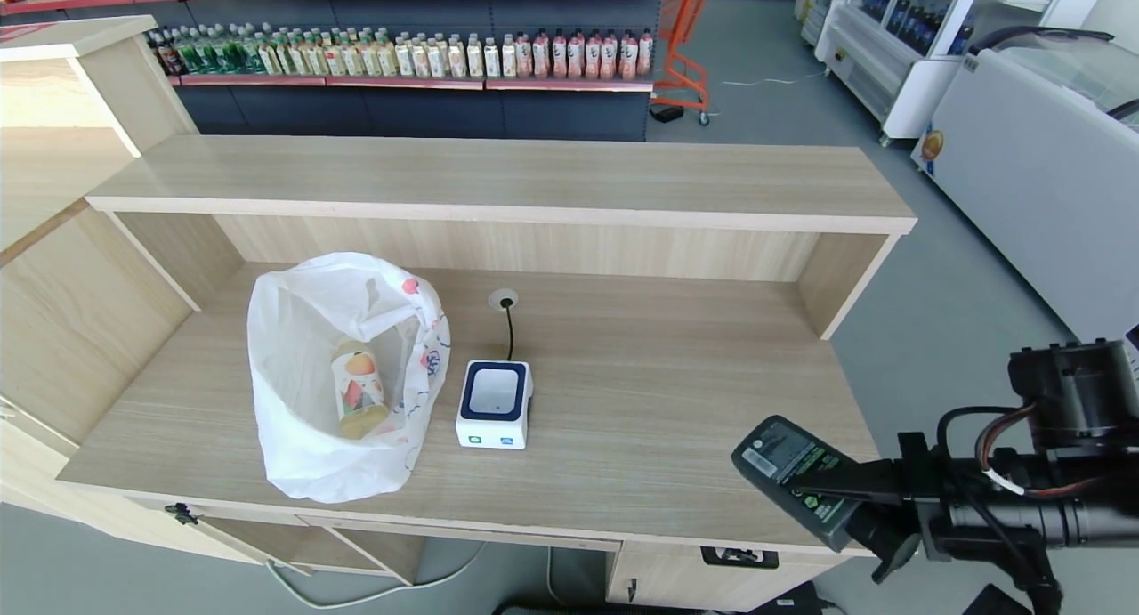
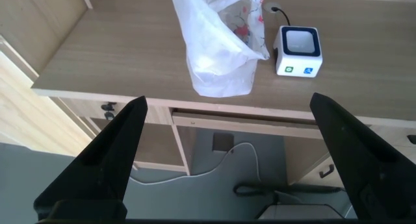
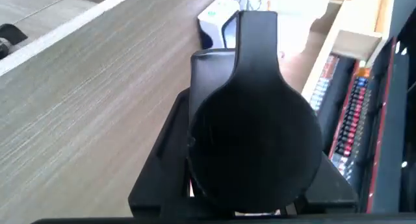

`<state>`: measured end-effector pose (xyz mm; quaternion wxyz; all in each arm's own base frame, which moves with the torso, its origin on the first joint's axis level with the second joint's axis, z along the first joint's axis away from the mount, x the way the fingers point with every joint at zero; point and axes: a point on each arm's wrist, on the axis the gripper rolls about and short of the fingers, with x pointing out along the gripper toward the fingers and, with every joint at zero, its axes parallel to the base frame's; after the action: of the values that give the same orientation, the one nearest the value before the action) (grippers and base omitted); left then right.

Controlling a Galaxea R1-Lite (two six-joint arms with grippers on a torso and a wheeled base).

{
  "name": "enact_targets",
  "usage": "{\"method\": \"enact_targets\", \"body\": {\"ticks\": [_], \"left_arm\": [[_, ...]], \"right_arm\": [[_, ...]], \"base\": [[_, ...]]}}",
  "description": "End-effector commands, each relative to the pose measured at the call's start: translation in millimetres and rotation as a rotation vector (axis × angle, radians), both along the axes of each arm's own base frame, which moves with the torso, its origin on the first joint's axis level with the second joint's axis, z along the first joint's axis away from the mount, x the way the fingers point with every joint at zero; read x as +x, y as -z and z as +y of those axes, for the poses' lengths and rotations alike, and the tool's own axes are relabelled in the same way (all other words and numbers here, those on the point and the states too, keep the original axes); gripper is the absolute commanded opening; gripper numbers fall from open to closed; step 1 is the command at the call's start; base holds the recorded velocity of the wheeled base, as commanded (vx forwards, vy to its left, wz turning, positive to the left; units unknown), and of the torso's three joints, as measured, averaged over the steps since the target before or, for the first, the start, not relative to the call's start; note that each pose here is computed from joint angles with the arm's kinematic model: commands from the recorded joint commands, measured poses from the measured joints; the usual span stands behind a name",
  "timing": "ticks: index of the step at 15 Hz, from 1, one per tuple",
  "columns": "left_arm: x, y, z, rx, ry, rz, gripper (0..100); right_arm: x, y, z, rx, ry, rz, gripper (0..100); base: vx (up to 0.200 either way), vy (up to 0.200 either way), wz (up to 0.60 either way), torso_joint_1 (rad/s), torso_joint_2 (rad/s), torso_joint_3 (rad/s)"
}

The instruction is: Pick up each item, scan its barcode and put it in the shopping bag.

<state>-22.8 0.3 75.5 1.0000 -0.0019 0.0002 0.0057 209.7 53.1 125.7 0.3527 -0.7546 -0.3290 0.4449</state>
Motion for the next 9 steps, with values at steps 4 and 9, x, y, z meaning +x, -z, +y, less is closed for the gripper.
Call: {"method": "enact_targets", "body": {"ticks": [4, 9], "left_arm": [[0, 0.0, 0.0, -0.001, 0.001, 0.0, 100], [0, 0.0, 0.0, -0.001, 0.001, 0.0, 100]], "right_arm": [[-3, -6, 40, 0.072, -0.438, -0.185, 0], [-1, -3, 48, 0.106, -0.52, -0.206, 0]], "base": [[0.0, 0.0, 0.0, 0.0, 0.0, 0.0], [0.0, 0.0, 0.0, 0.0, 0.0, 0.0]]}}
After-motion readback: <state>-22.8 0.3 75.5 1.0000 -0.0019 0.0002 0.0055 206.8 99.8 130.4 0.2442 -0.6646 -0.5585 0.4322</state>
